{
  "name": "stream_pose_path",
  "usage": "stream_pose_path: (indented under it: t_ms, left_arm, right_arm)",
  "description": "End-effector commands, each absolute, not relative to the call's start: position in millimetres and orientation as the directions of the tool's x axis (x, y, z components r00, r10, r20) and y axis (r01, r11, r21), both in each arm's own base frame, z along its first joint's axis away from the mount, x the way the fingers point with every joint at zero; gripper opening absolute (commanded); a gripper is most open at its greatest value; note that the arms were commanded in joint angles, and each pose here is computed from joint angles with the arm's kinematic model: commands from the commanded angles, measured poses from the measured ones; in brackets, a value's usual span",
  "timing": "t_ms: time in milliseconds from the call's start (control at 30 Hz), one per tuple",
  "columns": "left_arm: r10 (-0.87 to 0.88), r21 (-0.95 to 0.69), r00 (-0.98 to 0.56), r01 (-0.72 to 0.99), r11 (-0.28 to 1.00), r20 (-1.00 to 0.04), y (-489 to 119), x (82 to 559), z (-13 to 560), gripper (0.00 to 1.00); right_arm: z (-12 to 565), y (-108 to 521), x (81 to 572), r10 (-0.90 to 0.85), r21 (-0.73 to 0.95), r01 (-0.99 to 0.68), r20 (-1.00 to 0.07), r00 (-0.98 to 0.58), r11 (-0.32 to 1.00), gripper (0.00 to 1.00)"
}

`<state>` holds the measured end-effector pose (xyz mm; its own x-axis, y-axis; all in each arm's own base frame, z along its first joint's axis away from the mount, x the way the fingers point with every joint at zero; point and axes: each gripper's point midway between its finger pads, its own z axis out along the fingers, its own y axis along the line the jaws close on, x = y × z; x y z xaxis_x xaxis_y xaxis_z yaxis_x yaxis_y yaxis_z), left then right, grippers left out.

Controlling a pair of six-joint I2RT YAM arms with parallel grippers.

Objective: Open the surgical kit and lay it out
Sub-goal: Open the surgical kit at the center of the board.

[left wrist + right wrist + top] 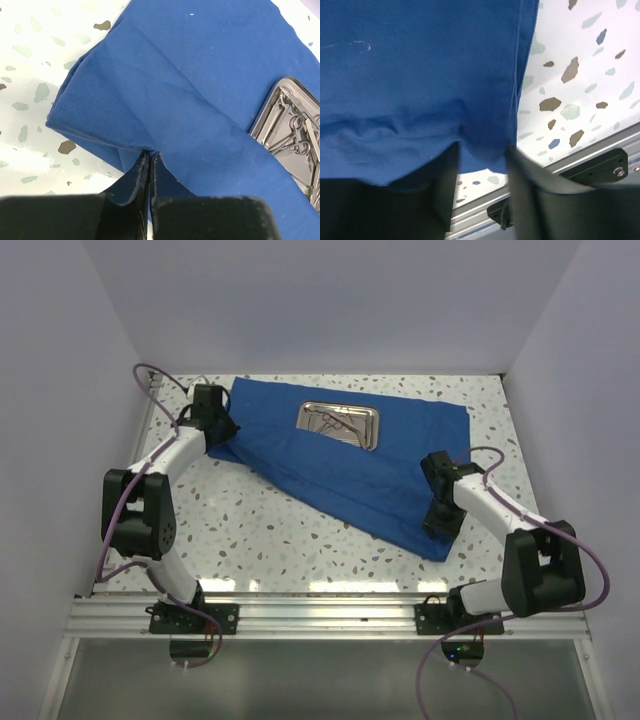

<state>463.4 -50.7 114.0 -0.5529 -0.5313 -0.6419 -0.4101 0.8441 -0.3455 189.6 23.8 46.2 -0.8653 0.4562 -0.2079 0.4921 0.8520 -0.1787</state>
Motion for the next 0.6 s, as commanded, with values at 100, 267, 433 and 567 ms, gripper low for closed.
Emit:
stream_pose_path:
  t_ms: [100, 267, 433, 567]
  left_arm:
    - [-0.497, -0.35, -0.536, -0.358, 0.866, -0.682, -52, 465, 143, 0.0]
    - [-0.477, -0.332, -0.538, -0.348, 0.877, -0.695, -49, 464, 148, 0.0]
    - [-0.474, -0.331, -0.552, -0.344, 0.879, -0.686, -50, 460, 153, 0.0]
    - [-0.481, -0.36, -0.523, -0.322, 0.876, -0.704, -51, 445, 193, 0.0]
  right_arm:
    - [38, 22, 209, 0.476, -0.171, 0.528, -0.269, -0.837, 0.832, 0.28]
    - [34, 24, 210, 0.478, -0.166, 0.526, -0.26, -0.839, 0.834, 0.0]
    - [48, 33, 211, 0.492, -0.111, 0.529, -0.248, -0.835, 0.841, 0.0]
    - [94, 36, 215, 0.484, -0.051, 0.52, -0.296, -0.824, 0.853, 0.0]
